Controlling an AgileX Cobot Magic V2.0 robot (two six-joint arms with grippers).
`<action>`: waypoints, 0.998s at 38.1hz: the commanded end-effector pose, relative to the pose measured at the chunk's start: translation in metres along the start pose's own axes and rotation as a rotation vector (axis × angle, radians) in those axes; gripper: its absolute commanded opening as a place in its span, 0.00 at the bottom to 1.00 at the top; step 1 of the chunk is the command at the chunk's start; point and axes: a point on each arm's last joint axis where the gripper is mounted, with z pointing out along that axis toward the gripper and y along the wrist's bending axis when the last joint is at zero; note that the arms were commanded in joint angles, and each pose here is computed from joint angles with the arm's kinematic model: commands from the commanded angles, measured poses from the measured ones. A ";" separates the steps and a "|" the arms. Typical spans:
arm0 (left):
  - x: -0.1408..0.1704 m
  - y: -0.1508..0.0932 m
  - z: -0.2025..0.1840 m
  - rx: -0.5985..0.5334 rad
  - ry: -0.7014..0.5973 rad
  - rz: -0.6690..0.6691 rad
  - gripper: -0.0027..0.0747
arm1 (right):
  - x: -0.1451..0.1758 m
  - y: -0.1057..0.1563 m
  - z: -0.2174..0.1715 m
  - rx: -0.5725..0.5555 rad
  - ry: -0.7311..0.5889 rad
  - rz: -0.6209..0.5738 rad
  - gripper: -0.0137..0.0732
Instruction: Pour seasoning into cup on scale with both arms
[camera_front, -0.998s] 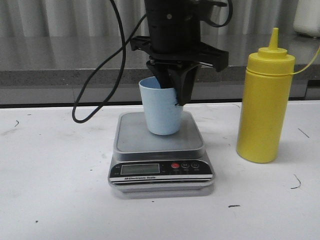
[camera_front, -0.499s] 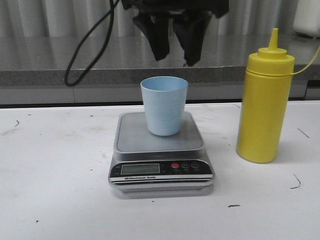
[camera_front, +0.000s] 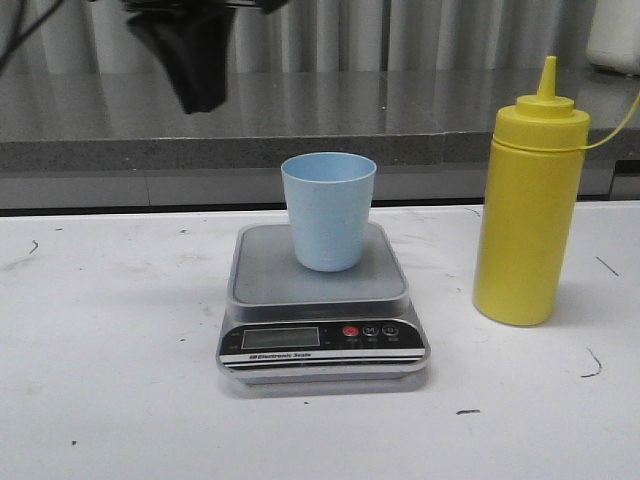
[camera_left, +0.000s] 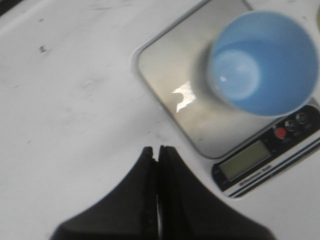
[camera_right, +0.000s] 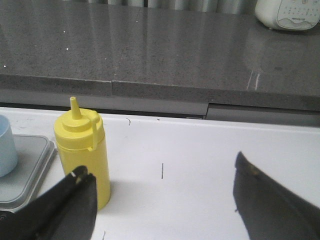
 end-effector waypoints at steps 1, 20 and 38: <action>0.017 0.028 -0.035 -0.034 -0.139 -0.091 0.01 | -0.017 0.000 -0.002 0.004 -0.093 0.002 0.83; 0.153 0.087 -0.067 -0.178 -0.403 -0.405 0.01 | -0.017 0.000 -0.002 0.004 -0.093 0.002 0.83; 0.255 0.039 -0.104 -0.215 -0.858 -0.384 0.01 | -0.016 0.000 -0.001 0.004 -0.088 0.002 0.83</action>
